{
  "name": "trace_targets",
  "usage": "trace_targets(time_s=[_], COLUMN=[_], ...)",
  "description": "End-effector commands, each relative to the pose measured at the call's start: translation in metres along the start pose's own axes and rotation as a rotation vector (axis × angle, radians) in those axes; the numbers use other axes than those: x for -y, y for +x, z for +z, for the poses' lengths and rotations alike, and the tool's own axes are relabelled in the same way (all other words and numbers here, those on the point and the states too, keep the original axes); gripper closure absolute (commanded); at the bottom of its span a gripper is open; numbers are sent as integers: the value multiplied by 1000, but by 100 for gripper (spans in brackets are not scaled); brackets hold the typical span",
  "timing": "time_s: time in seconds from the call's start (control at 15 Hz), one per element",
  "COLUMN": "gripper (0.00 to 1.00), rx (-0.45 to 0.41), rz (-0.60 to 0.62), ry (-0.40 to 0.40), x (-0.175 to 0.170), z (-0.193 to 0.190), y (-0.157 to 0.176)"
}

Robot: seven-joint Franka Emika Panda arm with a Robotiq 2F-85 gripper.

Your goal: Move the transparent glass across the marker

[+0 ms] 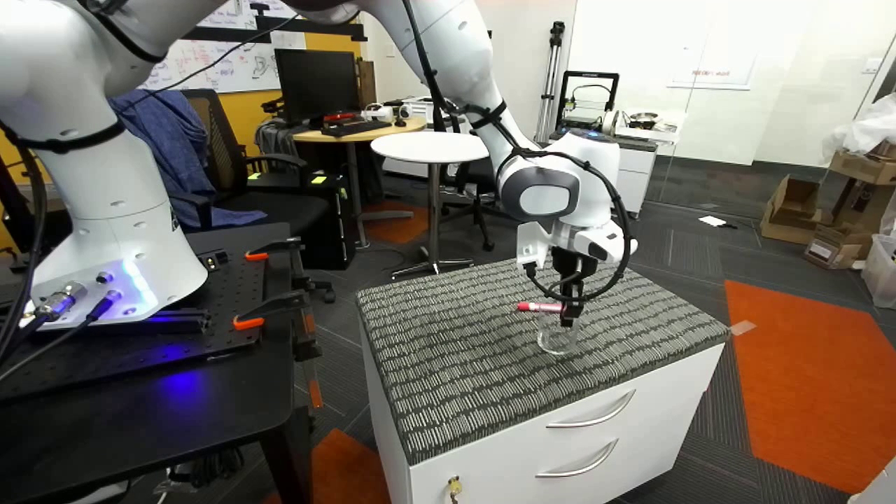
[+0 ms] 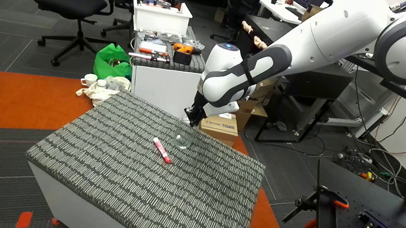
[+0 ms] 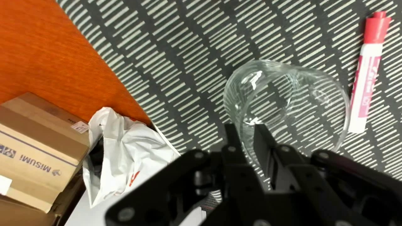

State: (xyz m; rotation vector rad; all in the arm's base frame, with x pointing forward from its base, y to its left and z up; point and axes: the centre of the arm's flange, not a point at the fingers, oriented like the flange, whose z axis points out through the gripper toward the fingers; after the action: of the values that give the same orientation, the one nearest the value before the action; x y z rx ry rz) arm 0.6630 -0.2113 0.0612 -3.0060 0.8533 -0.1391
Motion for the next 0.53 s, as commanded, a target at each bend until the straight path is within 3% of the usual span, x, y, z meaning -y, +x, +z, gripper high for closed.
trace_targets(time_s=[0.0, 0.4, 0.47], gripper=[48, 2, 0], rx=[6, -13, -22], rz=[34, 27, 23], ry=[-4, 1, 2], x=[6, 12, 13], z=[-8, -24, -30], y=[2, -6, -9])
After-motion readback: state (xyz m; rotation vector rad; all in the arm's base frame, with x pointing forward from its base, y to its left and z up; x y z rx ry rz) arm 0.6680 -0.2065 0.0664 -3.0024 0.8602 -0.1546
